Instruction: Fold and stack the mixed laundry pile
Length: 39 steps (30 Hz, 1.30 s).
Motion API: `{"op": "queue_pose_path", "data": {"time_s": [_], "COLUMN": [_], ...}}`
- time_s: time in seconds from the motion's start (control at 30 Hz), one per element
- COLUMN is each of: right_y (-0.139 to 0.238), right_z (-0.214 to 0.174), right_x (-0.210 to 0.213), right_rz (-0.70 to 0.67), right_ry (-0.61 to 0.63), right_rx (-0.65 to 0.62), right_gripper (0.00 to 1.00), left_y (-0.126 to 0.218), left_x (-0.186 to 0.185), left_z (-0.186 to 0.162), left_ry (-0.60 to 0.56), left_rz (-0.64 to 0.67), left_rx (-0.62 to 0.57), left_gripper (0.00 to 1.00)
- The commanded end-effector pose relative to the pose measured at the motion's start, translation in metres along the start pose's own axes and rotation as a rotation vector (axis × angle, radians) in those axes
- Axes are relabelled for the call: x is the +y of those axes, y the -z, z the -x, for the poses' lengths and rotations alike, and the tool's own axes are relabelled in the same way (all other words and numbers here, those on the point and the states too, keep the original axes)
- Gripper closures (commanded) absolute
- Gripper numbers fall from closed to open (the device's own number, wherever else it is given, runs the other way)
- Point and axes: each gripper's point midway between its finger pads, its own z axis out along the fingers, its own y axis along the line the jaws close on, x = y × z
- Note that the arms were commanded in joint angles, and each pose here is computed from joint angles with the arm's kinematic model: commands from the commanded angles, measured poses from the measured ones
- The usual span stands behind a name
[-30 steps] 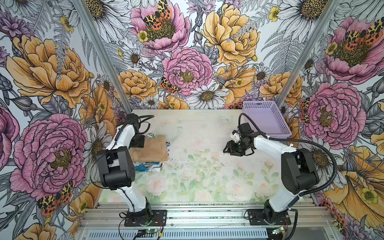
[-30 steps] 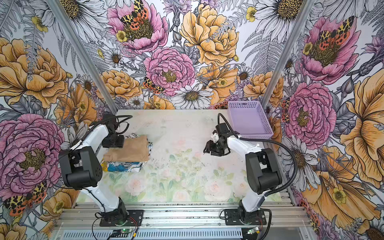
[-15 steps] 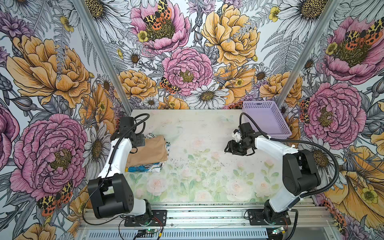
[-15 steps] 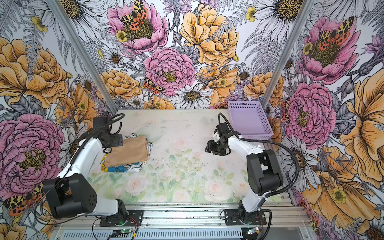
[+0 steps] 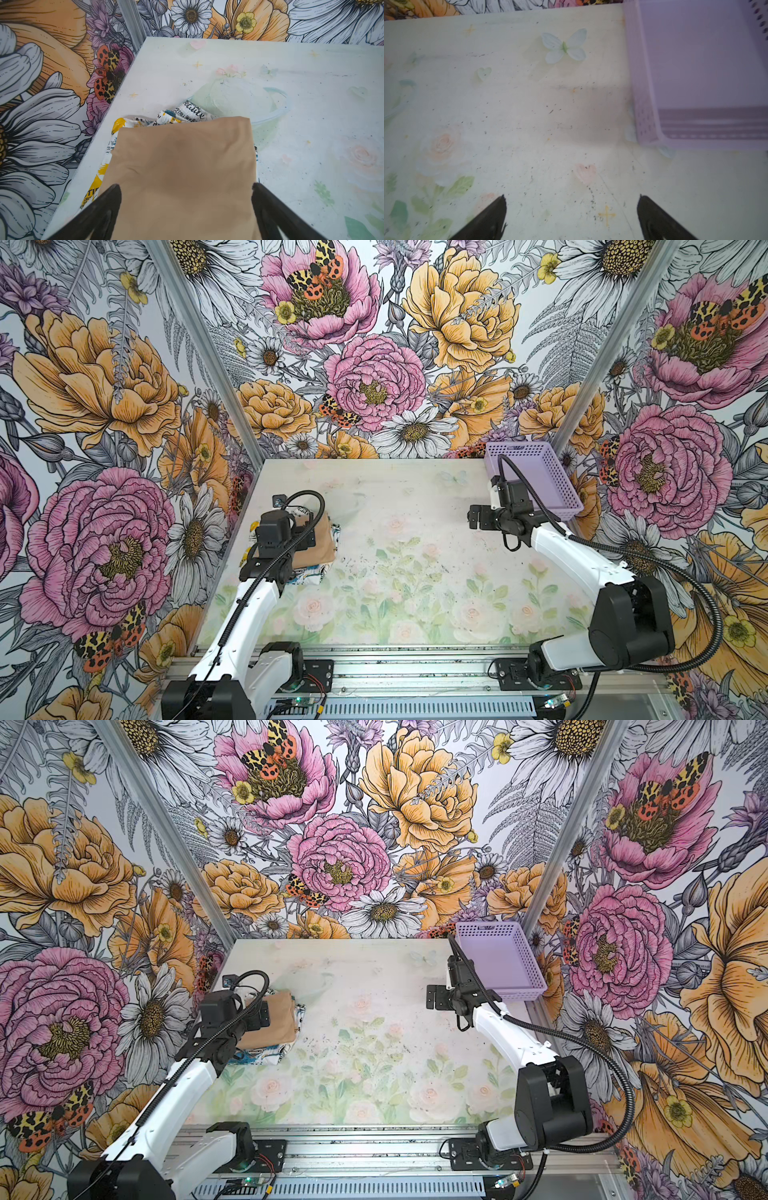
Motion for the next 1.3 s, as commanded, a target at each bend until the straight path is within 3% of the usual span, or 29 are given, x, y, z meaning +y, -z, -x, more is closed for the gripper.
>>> {"op": "queue_pose_path", "data": {"time_s": [0.0, 0.13, 0.3, 0.77, 1.27], "right_y": [-0.007, -0.024, -0.038, -0.020, -0.022], "right_z": [0.021, 0.016, 0.000, -0.015, -0.022], "right_x": [-0.042, -0.050, -0.064, -0.083, -0.082], "right_rz": [-0.187, -0.214, -0.260, -0.235, -0.235], "right_ry": [0.025, 0.058, 0.074, -0.020, -0.016], "right_rx": [-0.155, -0.281, -0.316, -0.518, -0.542], "right_gripper": [0.00, 0.00, 0.00, 0.00, 0.00], "left_y": [-0.007, -0.021, -0.028, -0.051, -0.067], "left_x": [-0.006, -0.010, -0.010, -0.025, -0.019], "left_z": [0.024, 0.019, 0.017, 0.014, -0.001], "left_ry": [0.010, -0.001, 0.007, 0.068, 0.099], "left_rz": [-0.039, -0.037, -0.026, -0.093, -0.057], "left_rx": [-0.137, -0.171, -0.250, -0.395, -0.401], "left_gripper": [0.01, 0.01, 0.01, 0.01, 0.01]}}
